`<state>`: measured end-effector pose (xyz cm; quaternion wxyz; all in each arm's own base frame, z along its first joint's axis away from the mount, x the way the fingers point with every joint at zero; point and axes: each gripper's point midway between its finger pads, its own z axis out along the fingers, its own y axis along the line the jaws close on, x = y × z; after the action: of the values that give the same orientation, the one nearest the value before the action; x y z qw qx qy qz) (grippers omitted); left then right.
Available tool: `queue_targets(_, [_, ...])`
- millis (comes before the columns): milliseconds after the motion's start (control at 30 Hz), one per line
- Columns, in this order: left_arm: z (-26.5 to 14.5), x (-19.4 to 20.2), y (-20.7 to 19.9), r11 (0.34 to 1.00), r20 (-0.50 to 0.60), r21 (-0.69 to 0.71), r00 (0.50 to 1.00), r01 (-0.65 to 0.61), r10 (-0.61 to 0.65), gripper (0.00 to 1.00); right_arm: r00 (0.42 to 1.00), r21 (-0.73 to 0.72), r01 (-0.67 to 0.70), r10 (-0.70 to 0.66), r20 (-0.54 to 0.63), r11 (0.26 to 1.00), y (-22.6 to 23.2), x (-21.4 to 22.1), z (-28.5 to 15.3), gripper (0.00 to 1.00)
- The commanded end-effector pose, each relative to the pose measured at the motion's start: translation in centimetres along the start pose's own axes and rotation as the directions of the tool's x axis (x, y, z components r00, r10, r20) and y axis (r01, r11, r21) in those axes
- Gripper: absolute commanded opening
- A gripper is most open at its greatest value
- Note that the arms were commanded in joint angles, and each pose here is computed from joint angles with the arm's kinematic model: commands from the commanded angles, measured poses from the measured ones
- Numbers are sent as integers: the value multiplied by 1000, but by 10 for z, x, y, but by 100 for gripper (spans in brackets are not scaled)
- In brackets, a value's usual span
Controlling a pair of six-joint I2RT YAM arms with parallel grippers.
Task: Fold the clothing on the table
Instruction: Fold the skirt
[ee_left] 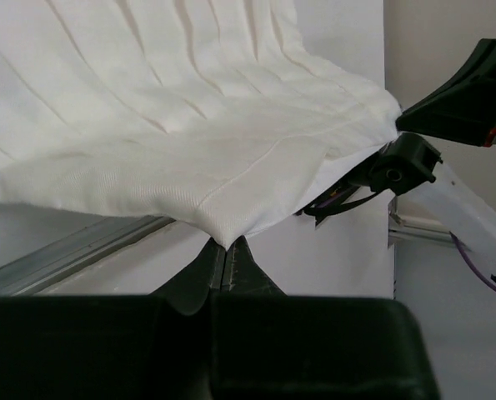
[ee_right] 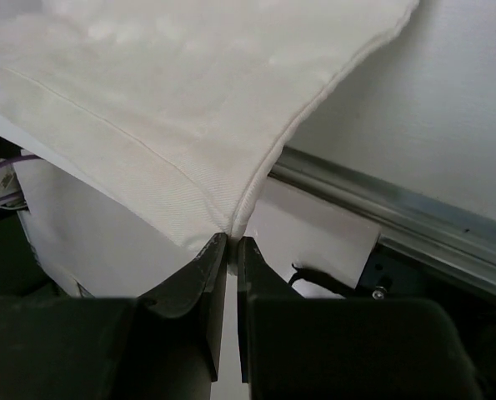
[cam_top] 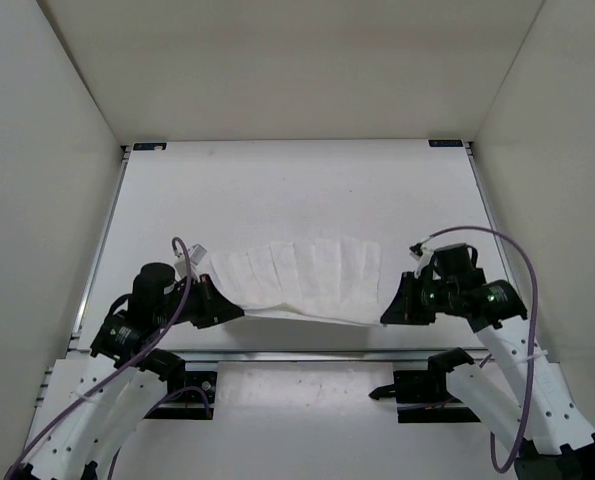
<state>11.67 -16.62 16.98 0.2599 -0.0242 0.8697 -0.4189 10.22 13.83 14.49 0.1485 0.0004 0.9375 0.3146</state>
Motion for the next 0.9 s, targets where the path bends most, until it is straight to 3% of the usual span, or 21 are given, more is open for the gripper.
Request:
queue_targets(0, [-5,-38,-23,999,78,7,996,-31,31,0,995,46,77,-79,61,996,10,-42,-27,0])
queue_targets(167, [14,-96,-7,995,154,-91,987,-34,47,0,983,59,136,-142,114,989,27,-117,-18,0])
queue_targets(233, [26,-117,18,989,187,-145,982,22,5,0,982,15,151,-151,114,988,33,-146,-2,0])
queue_targets(500, [80,-177,101,940,244,-316,969,128,-49,2,988,3,127,-127,89,992,8,-290,107,3])
queue_targets(533, [92,-183,109,943,238,-302,969,140,-68,9,988,37,119,-122,92,992,0,-309,119,8])
queue_targets(567, [99,-188,116,943,237,-290,967,165,-96,36,994,72,75,-80,77,995,-12,-315,133,16])
queue_targets(600, [106,-202,115,952,245,-258,964,166,-101,50,994,88,59,-67,92,994,-14,-326,127,22])
queue_targets(633, [104,-220,108,959,283,-240,956,149,-78,58,990,92,55,-67,125,994,-13,-335,123,26])
queue_targets(767, [109,-245,91,972,280,-206,959,113,-52,65,974,186,38,-78,213,982,-23,-328,98,32])
queue_targets(867, [101,-233,87,971,268,-207,961,122,-64,67,962,183,5,-55,267,983,-32,-310,79,38])
